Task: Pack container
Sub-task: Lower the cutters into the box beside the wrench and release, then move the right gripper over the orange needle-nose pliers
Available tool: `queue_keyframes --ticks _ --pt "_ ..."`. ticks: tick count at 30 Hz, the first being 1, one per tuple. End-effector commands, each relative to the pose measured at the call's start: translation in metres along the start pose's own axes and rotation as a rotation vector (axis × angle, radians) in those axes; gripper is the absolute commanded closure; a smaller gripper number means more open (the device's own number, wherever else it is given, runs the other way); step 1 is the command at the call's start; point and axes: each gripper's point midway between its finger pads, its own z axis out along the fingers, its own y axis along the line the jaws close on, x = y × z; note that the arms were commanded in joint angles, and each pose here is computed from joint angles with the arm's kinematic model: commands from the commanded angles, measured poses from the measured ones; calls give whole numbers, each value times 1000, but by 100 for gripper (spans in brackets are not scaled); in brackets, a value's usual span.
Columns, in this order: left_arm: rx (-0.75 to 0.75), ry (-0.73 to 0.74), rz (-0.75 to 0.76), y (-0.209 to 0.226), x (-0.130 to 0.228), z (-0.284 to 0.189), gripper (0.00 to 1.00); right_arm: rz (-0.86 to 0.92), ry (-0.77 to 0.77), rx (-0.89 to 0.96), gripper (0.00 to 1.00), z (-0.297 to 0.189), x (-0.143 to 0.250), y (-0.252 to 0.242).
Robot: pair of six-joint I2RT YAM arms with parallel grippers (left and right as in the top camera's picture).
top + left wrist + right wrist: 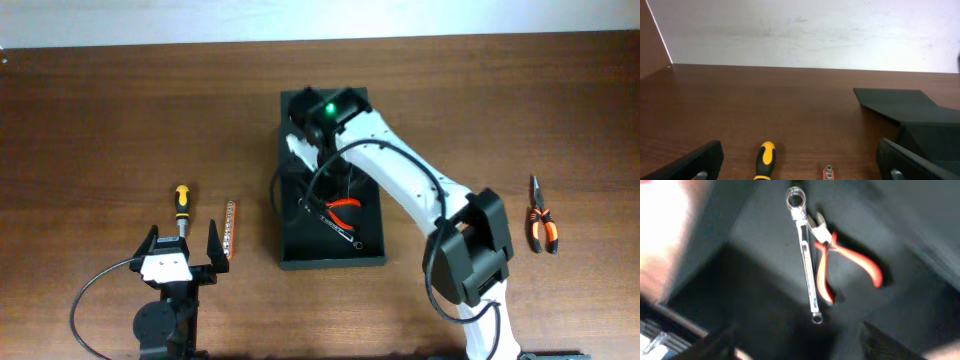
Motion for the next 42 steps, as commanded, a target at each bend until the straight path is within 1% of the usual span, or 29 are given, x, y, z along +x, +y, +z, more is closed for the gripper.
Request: queue_keyframes --ticks 1,5,11,15,19,22,23,28,29,31,36,39,42 --pt "3 -3 12 0 1 0 1 -9 -85 81 1 -43 -10 -11" --pt "3 -3 12 0 1 0 1 83 -117 177 1 -84 0 -34" --pt "3 -4 12 0 1 0 1 213 -220 176 1 -122 8 -57" --pt "4 -3 12 0 1 0 1 291 -263 180 1 -145 30 -73" --pt "3 -3 12 0 1 0 1 384 -258 183 1 -156 71 -86" --pt "3 -3 12 0 1 0 1 460 -218 186 1 -153 116 -97" --pt "3 -4 12 0 1 0 1 546 -202 181 1 -150 145 -105" --pt "3 -4 12 0 1 0 1 787 -192 179 1 -146 217 -134" --pt "3 -3 12 0 1 0 1 878 -200 180 1 -147 237 -146" --pt "3 -4 12 0 1 0 1 978 -210 176 1 -149 254 -162" --pt "3 -4 12 0 1 0 1 1120 -229 156 1 -152 278 -182" --pt "3 -3 12 0 1 0 1 1165 -245 163 1 -153 286 -191" --pt "3 -3 12 0 1 0 1 1159 -291 191 1 -157 283 -203"
